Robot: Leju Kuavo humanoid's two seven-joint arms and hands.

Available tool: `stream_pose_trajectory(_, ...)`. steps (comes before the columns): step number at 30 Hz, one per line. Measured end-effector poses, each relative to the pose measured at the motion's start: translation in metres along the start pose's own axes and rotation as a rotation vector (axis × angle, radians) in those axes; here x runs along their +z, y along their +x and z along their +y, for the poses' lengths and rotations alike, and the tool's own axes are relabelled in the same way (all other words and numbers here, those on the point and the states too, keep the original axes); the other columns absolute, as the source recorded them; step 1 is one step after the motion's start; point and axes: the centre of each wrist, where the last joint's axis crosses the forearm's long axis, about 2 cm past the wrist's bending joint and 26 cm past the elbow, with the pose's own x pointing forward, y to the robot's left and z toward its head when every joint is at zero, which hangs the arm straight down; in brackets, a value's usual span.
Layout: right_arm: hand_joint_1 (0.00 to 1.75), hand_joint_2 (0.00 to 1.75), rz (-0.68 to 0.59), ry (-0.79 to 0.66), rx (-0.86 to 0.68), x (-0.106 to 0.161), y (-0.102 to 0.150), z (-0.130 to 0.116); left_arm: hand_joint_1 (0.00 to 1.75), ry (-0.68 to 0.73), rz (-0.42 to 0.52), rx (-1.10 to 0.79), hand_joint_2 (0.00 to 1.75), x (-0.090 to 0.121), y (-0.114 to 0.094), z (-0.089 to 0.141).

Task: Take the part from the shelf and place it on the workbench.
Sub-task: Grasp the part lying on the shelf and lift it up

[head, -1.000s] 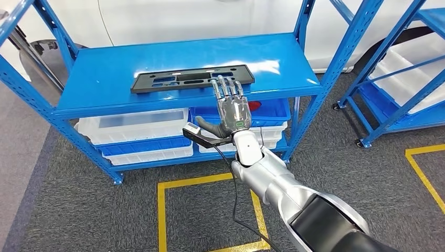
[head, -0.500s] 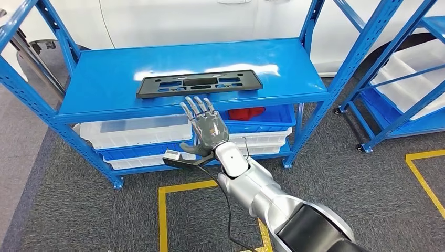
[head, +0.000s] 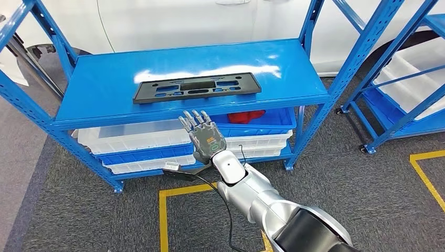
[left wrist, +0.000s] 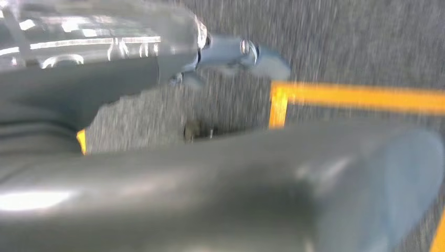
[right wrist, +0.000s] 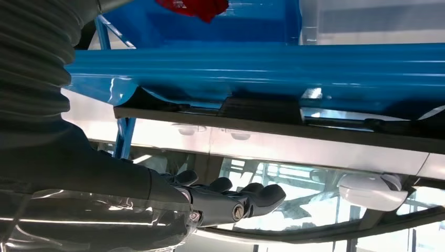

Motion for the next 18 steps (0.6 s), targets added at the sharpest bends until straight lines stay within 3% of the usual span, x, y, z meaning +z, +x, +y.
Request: stream_pose_trajectory(18,0.00,1.75,0.047,-0.081,0.084,0.0033,0.0007,0.0024,0.00,0.002,0.001,-0.001,0.00,0.0007,-0.0019,0.0009)
